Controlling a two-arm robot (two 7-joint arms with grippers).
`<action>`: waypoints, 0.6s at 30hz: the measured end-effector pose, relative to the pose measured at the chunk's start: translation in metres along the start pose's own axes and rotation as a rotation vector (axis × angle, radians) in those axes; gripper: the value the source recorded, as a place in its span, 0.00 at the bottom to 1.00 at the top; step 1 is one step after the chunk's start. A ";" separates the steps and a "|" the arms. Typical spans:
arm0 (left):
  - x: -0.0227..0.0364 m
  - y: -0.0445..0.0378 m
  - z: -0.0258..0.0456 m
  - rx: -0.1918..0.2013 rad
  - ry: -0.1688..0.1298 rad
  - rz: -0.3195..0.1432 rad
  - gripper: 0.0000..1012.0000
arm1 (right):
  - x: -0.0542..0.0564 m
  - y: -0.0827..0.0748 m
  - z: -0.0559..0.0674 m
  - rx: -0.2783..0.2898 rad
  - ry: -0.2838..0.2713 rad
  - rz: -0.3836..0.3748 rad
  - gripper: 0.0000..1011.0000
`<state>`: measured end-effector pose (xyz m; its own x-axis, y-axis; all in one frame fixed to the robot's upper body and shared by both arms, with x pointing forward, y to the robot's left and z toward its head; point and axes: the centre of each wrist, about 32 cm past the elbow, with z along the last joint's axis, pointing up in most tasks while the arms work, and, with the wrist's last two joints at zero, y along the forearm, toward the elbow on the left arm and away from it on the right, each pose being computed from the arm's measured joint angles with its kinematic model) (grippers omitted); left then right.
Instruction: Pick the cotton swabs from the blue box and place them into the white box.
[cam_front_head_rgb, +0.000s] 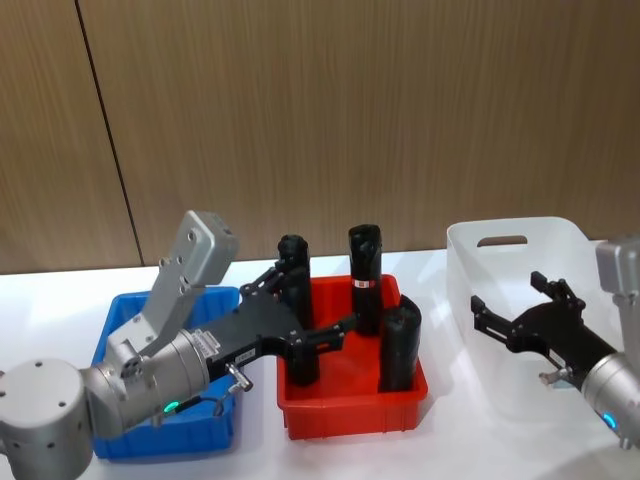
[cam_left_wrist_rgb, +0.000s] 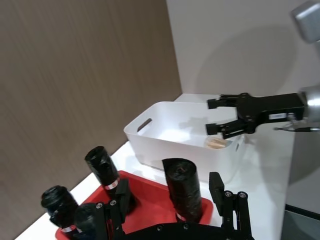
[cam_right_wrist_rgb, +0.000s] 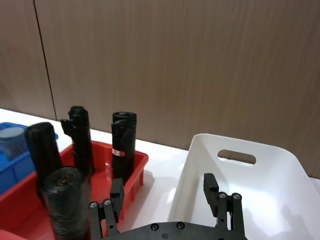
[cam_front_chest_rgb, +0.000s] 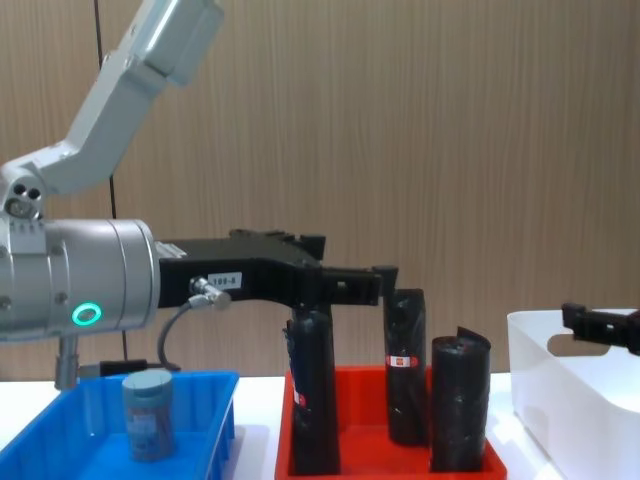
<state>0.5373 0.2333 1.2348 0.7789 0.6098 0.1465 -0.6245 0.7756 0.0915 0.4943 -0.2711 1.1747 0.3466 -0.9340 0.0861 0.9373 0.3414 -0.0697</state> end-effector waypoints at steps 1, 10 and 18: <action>-0.0011 -0.0001 -0.0005 -0.001 -0.002 0.008 0.99 | -0.005 -0.003 0.001 0.012 0.003 0.000 0.99; -0.0138 -0.0010 -0.0056 -0.011 -0.027 0.106 0.99 | -0.027 -0.019 0.007 0.071 0.020 -0.006 0.99; -0.0242 -0.0015 -0.0096 -0.023 -0.046 0.188 0.99 | -0.045 -0.034 0.014 0.121 0.039 -0.014 0.99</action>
<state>0.5199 0.2189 1.2217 0.6449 0.7366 0.2038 -0.7568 0.6527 0.0356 0.4475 -0.2393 1.1874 0.3340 -0.9414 0.0477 0.9404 0.3362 0.0515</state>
